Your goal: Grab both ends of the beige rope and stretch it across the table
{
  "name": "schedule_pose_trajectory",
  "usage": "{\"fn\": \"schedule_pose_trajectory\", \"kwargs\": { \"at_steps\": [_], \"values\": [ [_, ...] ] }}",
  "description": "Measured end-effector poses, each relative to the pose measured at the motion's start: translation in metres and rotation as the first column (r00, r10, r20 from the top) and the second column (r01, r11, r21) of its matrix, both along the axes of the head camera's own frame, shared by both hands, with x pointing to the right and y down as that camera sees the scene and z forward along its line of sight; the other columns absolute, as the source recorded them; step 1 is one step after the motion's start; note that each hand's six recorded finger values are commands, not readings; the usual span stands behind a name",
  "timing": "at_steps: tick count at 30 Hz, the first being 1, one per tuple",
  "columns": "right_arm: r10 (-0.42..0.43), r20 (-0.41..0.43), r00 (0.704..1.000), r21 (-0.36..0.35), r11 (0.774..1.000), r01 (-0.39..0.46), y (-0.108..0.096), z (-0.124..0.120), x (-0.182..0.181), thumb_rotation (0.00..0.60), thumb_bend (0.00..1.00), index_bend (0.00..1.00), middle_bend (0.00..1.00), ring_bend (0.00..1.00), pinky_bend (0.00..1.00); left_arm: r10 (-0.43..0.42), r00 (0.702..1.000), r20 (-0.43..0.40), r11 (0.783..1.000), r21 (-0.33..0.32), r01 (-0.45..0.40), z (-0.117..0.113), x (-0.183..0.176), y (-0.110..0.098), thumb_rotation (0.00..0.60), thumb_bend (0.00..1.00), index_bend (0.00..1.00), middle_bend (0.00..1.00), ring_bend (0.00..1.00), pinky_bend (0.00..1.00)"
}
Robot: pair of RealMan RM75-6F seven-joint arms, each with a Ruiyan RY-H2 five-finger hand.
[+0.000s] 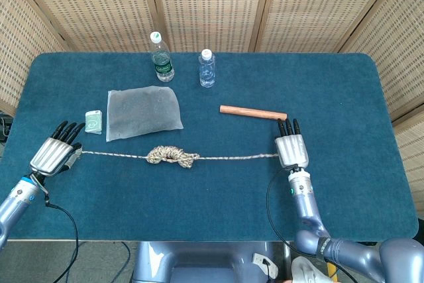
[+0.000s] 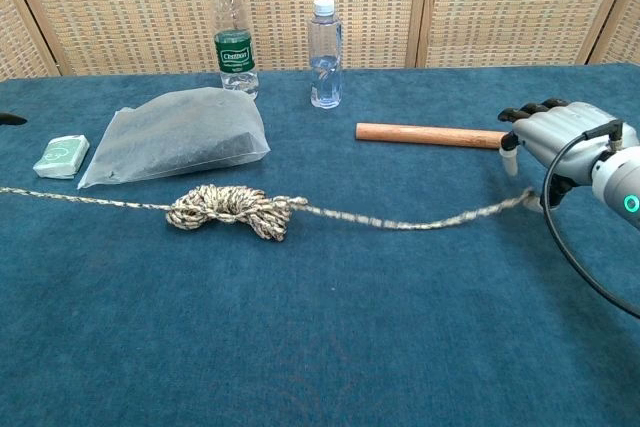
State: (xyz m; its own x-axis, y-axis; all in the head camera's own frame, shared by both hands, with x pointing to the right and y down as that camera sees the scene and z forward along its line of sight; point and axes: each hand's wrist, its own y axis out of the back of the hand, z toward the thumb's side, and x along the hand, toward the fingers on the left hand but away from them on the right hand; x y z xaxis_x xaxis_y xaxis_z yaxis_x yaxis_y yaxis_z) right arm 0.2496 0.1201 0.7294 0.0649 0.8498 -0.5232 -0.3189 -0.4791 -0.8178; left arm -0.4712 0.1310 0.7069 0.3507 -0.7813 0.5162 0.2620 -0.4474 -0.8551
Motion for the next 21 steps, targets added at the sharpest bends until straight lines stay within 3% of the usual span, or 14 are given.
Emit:
{"fn": "schedule_pose_trajectory", "kwargs": {
  "at_steps": [7,12,16,21],
  "values": [
    [0.001,0.055,0.998,0.008,1.000,-0.002,0.000,-0.024,-0.001,0.600,0.00,0.00,0.00,0.00,0.00,-0.052,0.988,-0.148,0.994,0.088,0.066,-0.036,-0.005,-0.009,0.600,0.00,0.00,0.00,0.00,0.00],
    [-0.014,0.110,0.994,0.050,0.999,0.009,0.001,-0.057,0.013,0.600,0.00,0.00,0.00,0.00,0.00,-0.110,0.968,-0.226,0.980,0.139,0.143,-0.066,-0.022,-0.010,0.600,0.00,0.00,0.00,0.00,0.00],
    [-0.037,0.173,0.984,0.101,0.995,0.019,0.005,-0.079,0.033,0.600,0.00,0.00,0.00,0.00,0.00,-0.188,0.942,-0.279,0.963,0.138,0.233,-0.085,-0.037,0.002,0.600,0.00,0.00,0.00,0.00,0.00],
    [-0.062,0.277,0.959,0.177,0.984,0.012,0.018,-0.104,0.068,0.600,0.00,0.00,0.00,0.00,0.00,-0.314,0.890,-0.331,0.923,0.111,0.368,-0.110,-0.054,0.034,0.600,0.00,0.00,0.00,0.00,0.00]
  ]
}}
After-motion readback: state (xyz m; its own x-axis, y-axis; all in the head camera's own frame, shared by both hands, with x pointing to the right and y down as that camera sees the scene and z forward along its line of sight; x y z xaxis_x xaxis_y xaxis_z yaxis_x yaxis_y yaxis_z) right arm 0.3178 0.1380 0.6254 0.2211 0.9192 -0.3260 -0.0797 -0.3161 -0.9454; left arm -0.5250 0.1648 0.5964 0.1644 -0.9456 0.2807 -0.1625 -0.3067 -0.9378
